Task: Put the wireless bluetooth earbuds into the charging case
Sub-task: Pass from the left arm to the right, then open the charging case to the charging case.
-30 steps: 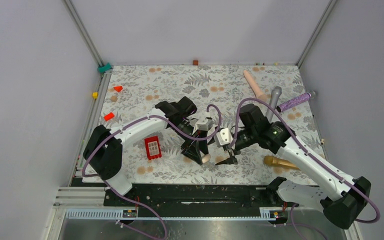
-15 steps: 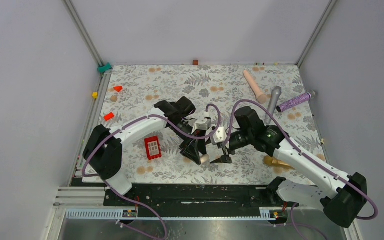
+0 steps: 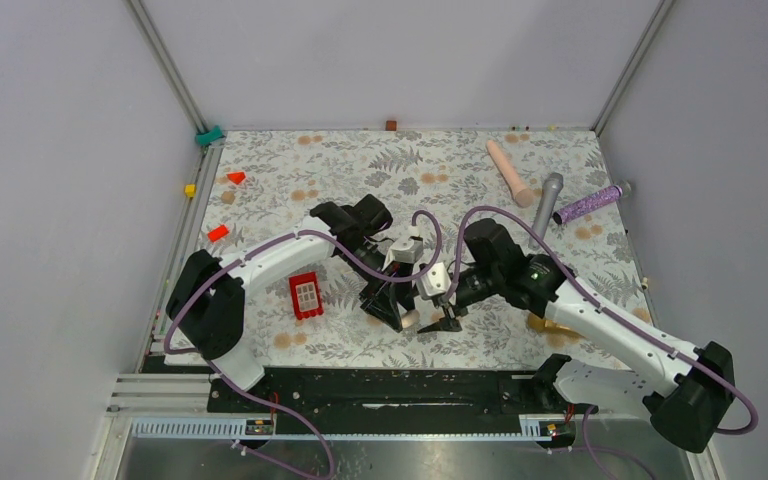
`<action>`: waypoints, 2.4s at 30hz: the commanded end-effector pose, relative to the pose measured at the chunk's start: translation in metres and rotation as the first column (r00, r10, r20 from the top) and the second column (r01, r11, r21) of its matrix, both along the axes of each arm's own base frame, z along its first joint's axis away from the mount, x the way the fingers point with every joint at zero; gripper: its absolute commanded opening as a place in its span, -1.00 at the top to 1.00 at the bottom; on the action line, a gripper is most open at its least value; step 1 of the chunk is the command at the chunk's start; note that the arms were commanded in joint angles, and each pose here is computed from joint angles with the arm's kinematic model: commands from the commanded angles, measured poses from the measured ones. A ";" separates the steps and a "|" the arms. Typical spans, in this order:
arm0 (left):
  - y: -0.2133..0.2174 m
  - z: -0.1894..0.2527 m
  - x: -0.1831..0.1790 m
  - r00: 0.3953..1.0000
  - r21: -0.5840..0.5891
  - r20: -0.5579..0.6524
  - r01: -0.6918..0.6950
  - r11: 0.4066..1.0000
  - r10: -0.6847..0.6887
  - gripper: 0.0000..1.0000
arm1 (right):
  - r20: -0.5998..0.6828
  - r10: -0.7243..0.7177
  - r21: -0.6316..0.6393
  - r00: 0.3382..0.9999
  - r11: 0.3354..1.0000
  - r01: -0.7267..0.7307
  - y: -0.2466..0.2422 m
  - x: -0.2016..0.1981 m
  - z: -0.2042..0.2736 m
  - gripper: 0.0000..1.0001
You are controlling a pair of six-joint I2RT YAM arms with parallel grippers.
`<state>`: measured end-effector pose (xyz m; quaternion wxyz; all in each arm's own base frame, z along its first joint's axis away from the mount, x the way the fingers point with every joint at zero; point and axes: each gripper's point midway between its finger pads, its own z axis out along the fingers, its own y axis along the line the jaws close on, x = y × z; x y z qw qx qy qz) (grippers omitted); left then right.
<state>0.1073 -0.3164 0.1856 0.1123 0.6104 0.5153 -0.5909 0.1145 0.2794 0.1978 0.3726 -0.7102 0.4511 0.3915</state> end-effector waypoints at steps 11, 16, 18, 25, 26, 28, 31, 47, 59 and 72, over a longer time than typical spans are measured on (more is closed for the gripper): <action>-0.008 0.022 0.000 0.999 -0.108 0.024 0.030 0.994 -0.028 0.52 | 0.032 0.022 -0.013 0.999 1.000 -0.022 0.008 -0.001 -0.012 -0.23; -0.008 0.023 0.000 0.999 -0.111 0.022 0.030 0.993 -0.028 0.52 | 0.027 0.031 -0.020 0.999 0.999 -0.030 0.011 -0.002 -0.015 -0.16; -0.008 0.023 0.000 0.999 -0.110 0.021 0.032 0.993 -0.029 0.52 | 0.023 0.034 -0.022 0.999 0.999 -0.034 0.012 -0.003 -0.016 -0.09; -0.008 0.022 0.000 0.999 -0.109 0.024 0.031 0.994 -0.029 0.52 | 0.022 0.037 -0.029 0.999 0.999 -0.037 0.014 -0.003 -0.018 0.32; -0.008 0.022 0.000 0.999 -0.108 0.023 0.031 0.994 -0.029 0.52 | 0.022 0.038 -0.028 0.999 0.999 -0.037 0.014 -0.003 -0.017 0.37; -0.008 0.022 0.000 0.999 -0.107 0.026 0.031 0.994 -0.028 0.46 | 0.018 0.038 -0.026 0.999 0.999 -0.037 0.015 -0.004 -0.016 0.44; -0.007 0.022 0.002 0.999 -0.104 0.037 0.027 0.994 -0.023 -0.02 | 0.009 0.038 -0.024 0.999 0.999 -0.038 0.015 -0.005 -0.015 0.50; 0.038 0.081 0.058 0.895 -0.193 0.370 -0.189 0.963 0.250 -0.97 | 0.003 -0.105 -0.050 0.994 0.993 0.105 0.011 0.011 0.024 0.66; 0.085 0.185 0.106 0.468 -0.380 0.662 -0.464 0.800 0.586 -0.97 | 0.072 -0.225 -0.069 0.972 0.971 0.230 0.001 0.030 0.067 0.76; 0.103 0.209 0.166 0.187 -0.485 0.504 -0.747 0.455 0.843 -0.97 | 0.001 -0.405 0.063 0.914 0.913 0.404 0.001 0.051 0.111 0.81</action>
